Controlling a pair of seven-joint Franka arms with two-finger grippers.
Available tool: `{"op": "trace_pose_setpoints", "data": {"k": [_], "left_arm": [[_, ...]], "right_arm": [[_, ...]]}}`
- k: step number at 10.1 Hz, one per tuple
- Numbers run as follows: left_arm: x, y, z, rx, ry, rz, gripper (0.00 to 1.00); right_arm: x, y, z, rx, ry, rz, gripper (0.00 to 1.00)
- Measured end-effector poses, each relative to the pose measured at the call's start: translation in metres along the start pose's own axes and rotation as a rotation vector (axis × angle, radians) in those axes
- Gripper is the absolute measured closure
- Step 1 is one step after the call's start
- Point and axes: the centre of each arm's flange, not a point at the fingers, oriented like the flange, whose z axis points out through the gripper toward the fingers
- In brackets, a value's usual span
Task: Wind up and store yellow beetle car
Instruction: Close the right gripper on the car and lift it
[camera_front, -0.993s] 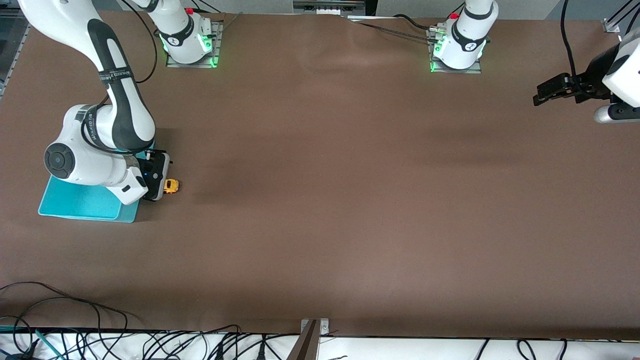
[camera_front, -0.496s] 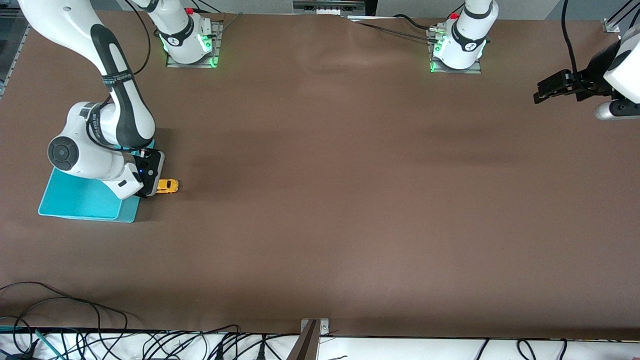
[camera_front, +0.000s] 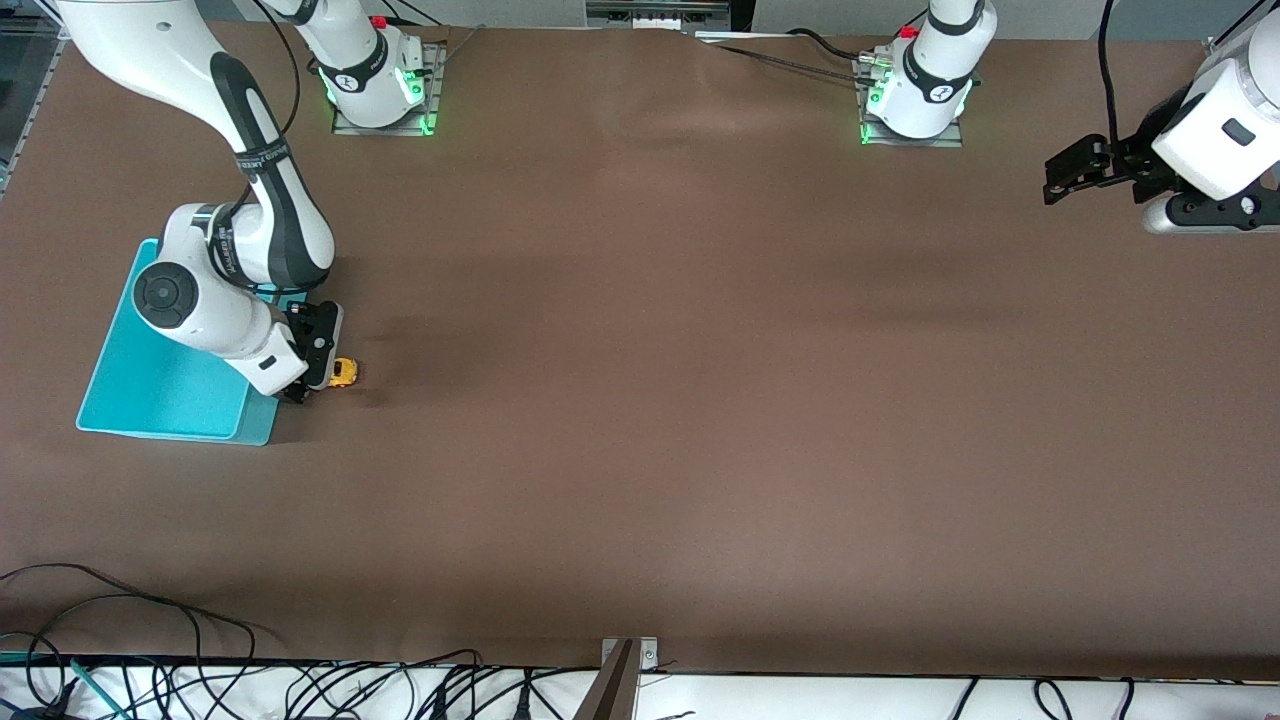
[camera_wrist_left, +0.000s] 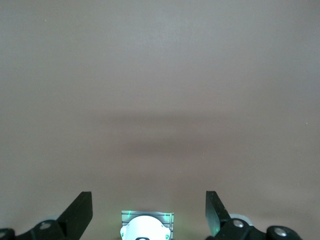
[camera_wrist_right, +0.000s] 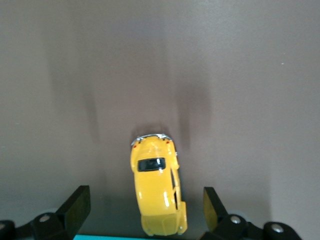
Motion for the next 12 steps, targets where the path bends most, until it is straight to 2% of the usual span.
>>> {"op": "trace_pose_setpoints", "data": {"k": [2,5,9,10,12], "left_arm": [[0.002,-0.002,-0.003,-0.003,0.02,-0.004,0.0],[0.002,-0.001,-0.003,-0.003,0.025,-0.001,0.0],[0.005,-0.008,-0.004,-0.006,0.037,-0.015,0.0],[0.005,-0.009,-0.005,-0.006,0.041,-0.016,0.0],[0.01,-0.017,-0.005,-0.008,0.062,-0.032,0.0]], "right_arm": [[-0.001,-0.003,0.013,-0.018,-0.003,-0.003,0.0],[-0.011,-0.01,0.026,-0.007,-0.008,0.011,0.0],[-0.021,-0.008,0.037,-0.023,-0.01,0.028,0.01],[-0.022,-0.008,0.037,-0.025,-0.01,0.029,0.12],[-0.022,-0.007,0.036,-0.028,-0.009,0.029,0.43]]}}
